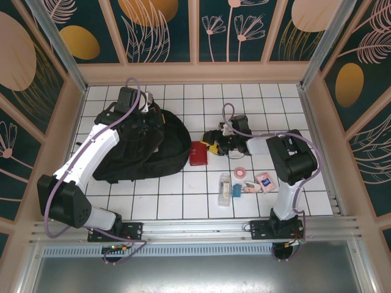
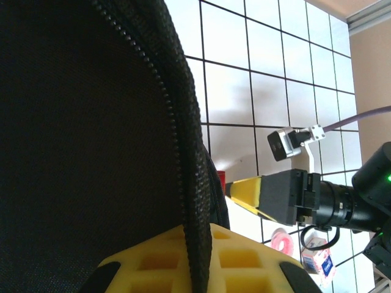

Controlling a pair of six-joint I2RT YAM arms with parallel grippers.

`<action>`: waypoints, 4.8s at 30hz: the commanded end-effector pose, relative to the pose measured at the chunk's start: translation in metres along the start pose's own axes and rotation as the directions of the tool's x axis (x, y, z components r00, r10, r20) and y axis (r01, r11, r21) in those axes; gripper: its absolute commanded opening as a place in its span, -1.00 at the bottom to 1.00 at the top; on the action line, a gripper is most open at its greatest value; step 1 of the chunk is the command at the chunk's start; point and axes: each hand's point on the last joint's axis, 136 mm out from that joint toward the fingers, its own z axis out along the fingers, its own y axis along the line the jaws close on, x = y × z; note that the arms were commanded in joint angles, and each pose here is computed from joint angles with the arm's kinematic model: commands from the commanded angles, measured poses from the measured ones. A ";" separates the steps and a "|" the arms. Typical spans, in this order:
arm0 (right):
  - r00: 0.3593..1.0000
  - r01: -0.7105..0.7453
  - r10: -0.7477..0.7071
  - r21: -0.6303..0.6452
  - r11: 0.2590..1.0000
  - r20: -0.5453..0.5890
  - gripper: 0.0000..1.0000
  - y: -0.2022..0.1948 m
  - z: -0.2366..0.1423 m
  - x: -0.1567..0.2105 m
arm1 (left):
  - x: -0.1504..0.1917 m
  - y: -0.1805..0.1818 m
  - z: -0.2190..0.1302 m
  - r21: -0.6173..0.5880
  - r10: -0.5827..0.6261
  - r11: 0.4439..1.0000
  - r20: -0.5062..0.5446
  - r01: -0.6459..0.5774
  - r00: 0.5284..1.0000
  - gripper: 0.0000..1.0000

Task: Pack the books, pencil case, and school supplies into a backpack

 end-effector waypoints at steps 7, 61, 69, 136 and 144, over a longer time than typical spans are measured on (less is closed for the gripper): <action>0.998 0.046 -0.051 -0.128 0.991 -0.036 0.26 0.032 -0.013 0.022 | -0.010 -0.012 -0.005 0.031 0.027 0.999 0.037 -0.028 0.999 -1.00; 0.958 0.263 -0.283 0.244 0.933 0.051 0.31 0.036 -0.011 0.065 | -0.009 -0.010 -0.025 0.002 0.041 0.999 0.079 -0.042 0.996 -1.00; 1.000 0.029 -0.026 0.360 0.932 -0.014 0.36 -0.016 -0.020 0.108 | -0.001 -0.008 -0.019 0.015 0.040 0.999 0.056 -0.041 0.998 -1.00; 0.851 0.468 -0.499 0.192 0.863 0.166 -1.00 0.178 -0.024 0.023 | -0.018 -0.039 -0.087 0.004 0.183 0.983 0.139 -0.185 0.973 -1.00; 0.911 0.410 -0.407 -0.034 0.912 0.072 -1.00 0.180 0.062 0.012 | -0.023 -0.048 -0.092 0.039 0.176 0.982 0.169 -0.185 0.970 -1.00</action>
